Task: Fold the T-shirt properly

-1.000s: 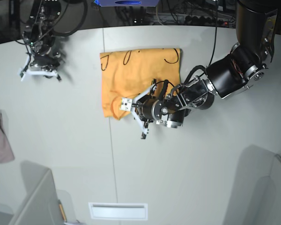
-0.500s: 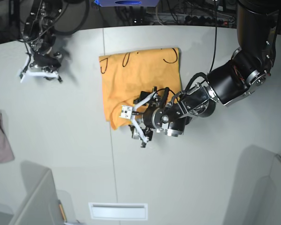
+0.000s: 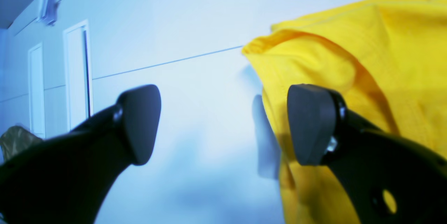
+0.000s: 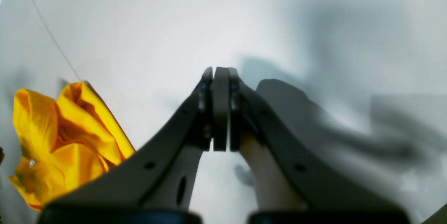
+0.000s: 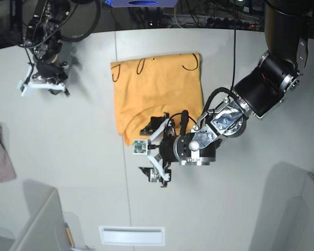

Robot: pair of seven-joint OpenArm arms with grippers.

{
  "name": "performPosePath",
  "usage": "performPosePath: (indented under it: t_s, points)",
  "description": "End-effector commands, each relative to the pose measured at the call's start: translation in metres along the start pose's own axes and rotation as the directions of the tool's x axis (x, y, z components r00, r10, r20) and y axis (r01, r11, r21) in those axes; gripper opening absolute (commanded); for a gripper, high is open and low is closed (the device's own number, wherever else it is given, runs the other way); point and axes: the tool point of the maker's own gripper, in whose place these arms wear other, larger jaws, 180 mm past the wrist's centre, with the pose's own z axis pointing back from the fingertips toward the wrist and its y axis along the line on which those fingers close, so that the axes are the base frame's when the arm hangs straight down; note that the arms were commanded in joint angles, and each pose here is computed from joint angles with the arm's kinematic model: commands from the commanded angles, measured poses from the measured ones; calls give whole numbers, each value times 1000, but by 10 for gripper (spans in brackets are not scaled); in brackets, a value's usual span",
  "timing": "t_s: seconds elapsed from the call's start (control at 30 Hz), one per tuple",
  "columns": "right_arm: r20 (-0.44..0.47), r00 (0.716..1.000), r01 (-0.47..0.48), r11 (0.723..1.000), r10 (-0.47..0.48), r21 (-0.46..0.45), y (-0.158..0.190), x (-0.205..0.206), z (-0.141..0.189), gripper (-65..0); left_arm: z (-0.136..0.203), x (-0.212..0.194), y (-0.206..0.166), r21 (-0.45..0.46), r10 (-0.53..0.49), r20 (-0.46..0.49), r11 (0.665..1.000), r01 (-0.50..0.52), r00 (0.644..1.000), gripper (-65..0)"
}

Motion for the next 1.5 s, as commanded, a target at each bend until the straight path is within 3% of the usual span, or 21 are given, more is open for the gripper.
performPosePath:
  t_s: [0.0, 0.07, 0.13, 0.2, 0.33, 0.43, 0.5, 0.63, 0.7, 0.83, 1.0, 1.13, 1.23, 1.37, 1.47]
  points:
    - [37, 999, -13, 1000, 12, 18, 6, 11, 2, -650, 10, 15, 20, 56, -12, 26, 998, 11, 1000, -109]
    - [45, 999, -15, 1000, 14, 19, 6, 12, 4, -650, 22, 12, 30, 106, 13, -1, 994, -13, 1000, -120]
    - [62, 998, -25, 999, 23, 32, 10, 17, 10, -650, 36, 4, 38, 165, 72, -21, 984, -68, 997, -171]
    - [76, 996, -52, 997, 47, 64, 21, 19, 18, -650, 50, -4, 40, 218, 136, -17, 967, -129, 991, -286]
    - [105, 989, -120, 984, 106, 134, 38, 22, 32, -650, 94, -16, 41, 349, 236, -1, 911, -221, 972, -650]
    - [144, 981, -147, 979, 127, 139, 34, 21, 37, -650, 133, -35, 30, 448, 327, -25, 849, -282, 945, -650]
    - [179, 971, -188, 969, 159, 163, 34, 16, 44, -650, 143, -54, 13, 464, 394, -28, 819, -337, 919, -650]
    - [301, 919, -341, 898, 256, 279, 38, 5, 72, -650, 160, -91, -27, 487, 512, 42, 740, -465, 858, -650]
    - [368, 898, -363, 877, 240, 315, 37, 5, 90, -650, 168, -96, -48, 485, 530, 116, 708, -513, 840, -650]
    - [431, 877, -373, 865, 212, 335, 27, 1, 115, -650, 189, -83, -89, 451, 512, 306, 664, -596, 802, -650]
    - [357, 896, -395, 844, 265, 364, 12, -25, 131, -650, 207, -60, -163, 336, 569, 424, 623, -706, 704, -650]
    - [297, 873, -477, 805, 387, 353, -7, -39, 142, -650, 222, -37, -217, 228, 649, 464, 571, -789, 603, -650]
    - [211, 895, -443, 838, 393, 319, -29, -61, 153, -650, 232, -32, -245, 181, 696, 482, 515, -838, 532, -650]
    - [92, 910, -412, 860, 404, 301, -52, -91, 165, -650, 242, -38, -293, 140, 788, 441, 413, -900, 430, -650]
    - [-39, 892, -416, 853, 450, 315, -69, -118, 167, -650, 239, -51, -343, 106, 866, 394, 291, -951, 309, -650]
